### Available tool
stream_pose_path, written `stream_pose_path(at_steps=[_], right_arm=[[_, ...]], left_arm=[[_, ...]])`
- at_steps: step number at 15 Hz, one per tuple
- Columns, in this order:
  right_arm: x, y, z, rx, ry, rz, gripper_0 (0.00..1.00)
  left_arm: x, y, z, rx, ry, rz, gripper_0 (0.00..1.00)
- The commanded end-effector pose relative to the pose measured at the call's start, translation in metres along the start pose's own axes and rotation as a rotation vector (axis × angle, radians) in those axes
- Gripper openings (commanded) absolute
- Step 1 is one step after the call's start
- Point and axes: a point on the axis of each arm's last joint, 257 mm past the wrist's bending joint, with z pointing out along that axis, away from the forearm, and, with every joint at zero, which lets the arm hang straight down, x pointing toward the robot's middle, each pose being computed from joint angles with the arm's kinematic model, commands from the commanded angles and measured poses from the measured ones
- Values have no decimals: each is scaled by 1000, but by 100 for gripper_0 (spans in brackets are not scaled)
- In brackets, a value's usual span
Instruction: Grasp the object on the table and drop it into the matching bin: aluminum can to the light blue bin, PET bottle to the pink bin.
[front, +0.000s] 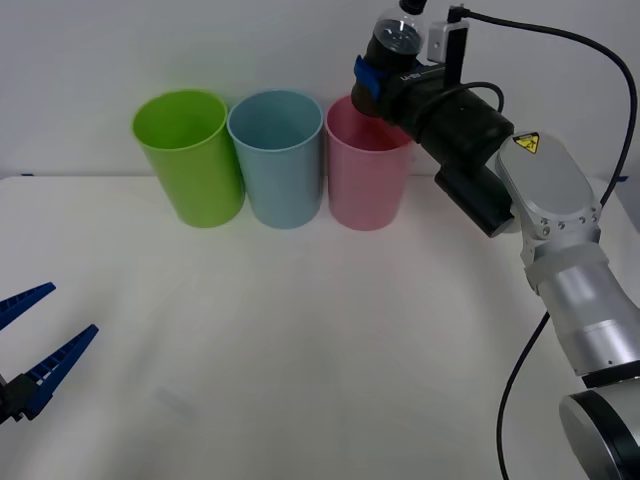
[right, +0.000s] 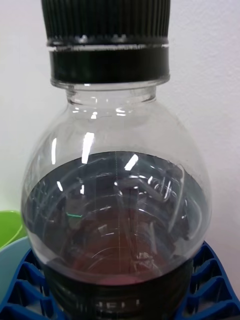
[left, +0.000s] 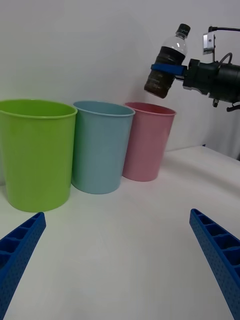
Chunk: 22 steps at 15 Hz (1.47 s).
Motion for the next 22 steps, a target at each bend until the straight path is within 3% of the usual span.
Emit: stream_pose_path(at_steps=[1,4,5,7,8,17,22], right_arm=[[0,0,0,-1,1,-5,0],[-1,-1,0,1,-2,-7,0],[-1,-1,0,2,-2,-8,5],[-1,-2,0,3,-1,-13,83],[-1,-2,0,2,-2,-17,100],[-4,1,-7,-15,-10,-21,100],[-4,3,-35,-42,-14,-48,100]], left_arm=[[0,0,0,0,0,0,100],[0,0,0,0,0,0,100],[0,0,0,0,0,0,100],[0,0,0,0,0,0,100],[0,0,0,0,0,0,100],[0,0,0,0,0,0,100],[0,0,0,0,0,0,100]])
